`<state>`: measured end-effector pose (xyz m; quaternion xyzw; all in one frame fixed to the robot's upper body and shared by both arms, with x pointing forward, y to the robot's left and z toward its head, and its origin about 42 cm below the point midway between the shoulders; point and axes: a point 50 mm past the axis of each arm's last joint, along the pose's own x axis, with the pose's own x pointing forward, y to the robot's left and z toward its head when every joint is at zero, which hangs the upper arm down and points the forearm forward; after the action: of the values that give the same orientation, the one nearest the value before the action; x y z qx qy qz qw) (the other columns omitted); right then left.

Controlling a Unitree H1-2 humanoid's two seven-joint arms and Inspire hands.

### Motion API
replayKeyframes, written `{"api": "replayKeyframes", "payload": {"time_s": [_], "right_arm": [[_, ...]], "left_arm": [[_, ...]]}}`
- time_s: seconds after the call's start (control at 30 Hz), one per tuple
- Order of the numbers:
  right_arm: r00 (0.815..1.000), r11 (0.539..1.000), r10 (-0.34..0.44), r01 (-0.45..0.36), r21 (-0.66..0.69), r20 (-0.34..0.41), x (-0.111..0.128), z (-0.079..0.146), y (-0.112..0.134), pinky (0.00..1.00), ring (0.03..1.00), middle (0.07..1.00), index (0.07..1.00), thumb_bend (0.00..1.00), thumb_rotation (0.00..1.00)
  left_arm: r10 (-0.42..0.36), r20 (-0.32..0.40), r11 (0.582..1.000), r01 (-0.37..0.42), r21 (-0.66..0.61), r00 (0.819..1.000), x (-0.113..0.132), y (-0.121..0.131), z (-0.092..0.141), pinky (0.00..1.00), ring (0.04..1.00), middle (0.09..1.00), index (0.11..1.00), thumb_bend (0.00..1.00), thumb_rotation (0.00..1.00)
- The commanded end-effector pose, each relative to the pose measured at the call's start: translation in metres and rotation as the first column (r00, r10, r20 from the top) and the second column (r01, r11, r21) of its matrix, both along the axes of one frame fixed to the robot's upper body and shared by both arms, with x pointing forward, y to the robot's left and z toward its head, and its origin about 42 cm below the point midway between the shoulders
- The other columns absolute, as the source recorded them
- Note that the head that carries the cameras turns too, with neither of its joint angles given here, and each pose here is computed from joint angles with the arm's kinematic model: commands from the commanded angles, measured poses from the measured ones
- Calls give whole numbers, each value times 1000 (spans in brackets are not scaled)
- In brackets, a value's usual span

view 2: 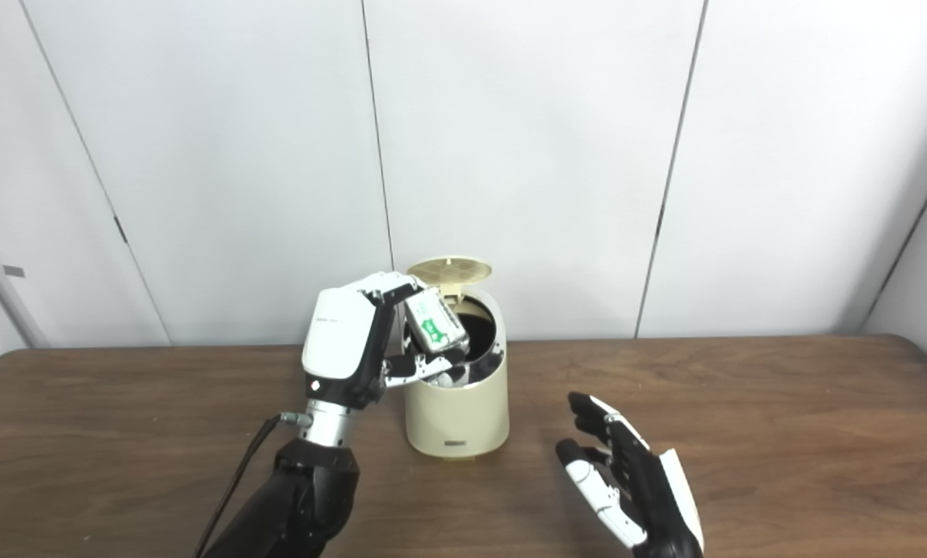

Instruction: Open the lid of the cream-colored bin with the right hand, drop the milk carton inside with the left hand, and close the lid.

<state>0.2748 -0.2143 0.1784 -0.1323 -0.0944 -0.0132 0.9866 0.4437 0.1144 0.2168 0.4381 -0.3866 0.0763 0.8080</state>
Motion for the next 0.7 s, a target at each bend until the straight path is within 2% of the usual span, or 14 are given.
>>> {"api": "replayKeyframes", "payload": {"time_s": [0.0, 0.03, 0.07, 0.1, 0.17, 0.4, 0.67], "right_arm": [[998, 1000, 12, -12, -4, 69, 4, 15, 3, 717, 840, 842, 824, 495, 731], [997, 1000, 13, -12, -8, 70, 4, 15, 2, 717, 840, 842, 825, 496, 743], [997, 1000, 13, -12, -11, 70, 5, 14, 2, 718, 840, 843, 823, 499, 746], [997, 1000, 12, -11, -12, 71, 5, 14, 2, 719, 840, 843, 823, 500, 747], [997, 1000, 9, -8, -12, 71, 5, 14, 3, 711, 836, 839, 815, 506, 752], [998, 1000, 4, -4, -5, 67, 6, 12, 4, 722, 841, 839, 814, 496, 746], [997, 1000, 5, -5, -5, 71, 8, 10, 5, 726, 844, 838, 808, 479, 796]], "left_arm": [[-2, 108, 1000, 5, -21, 994, 5, -6, 35, 473, 585, 645, 494, 524, 56], [0, 109, 1000, 2, -18, 994, 4, -6, 36, 470, 583, 647, 495, 524, 58], [2, 110, 1000, -1, -16, 994, 4, -6, 37, 468, 580, 648, 549, 757, 54], [5, 110, 1000, -3, -14, 994, 4, -7, 37, 466, 579, 648, 576, 877, 52], [8, 110, 1000, -6, -13, 994, 3, -7, 38, 467, 581, 648, 600, 976, 68], [13, 93, 1000, -13, 1, 996, 3, -6, 38, 487, 596, 653, 617, 1000, 120], [-24, 43, 1000, 24, 12, 999, 4, -3, 38, 523, 616, 663, 637, 1000, 203]]}}
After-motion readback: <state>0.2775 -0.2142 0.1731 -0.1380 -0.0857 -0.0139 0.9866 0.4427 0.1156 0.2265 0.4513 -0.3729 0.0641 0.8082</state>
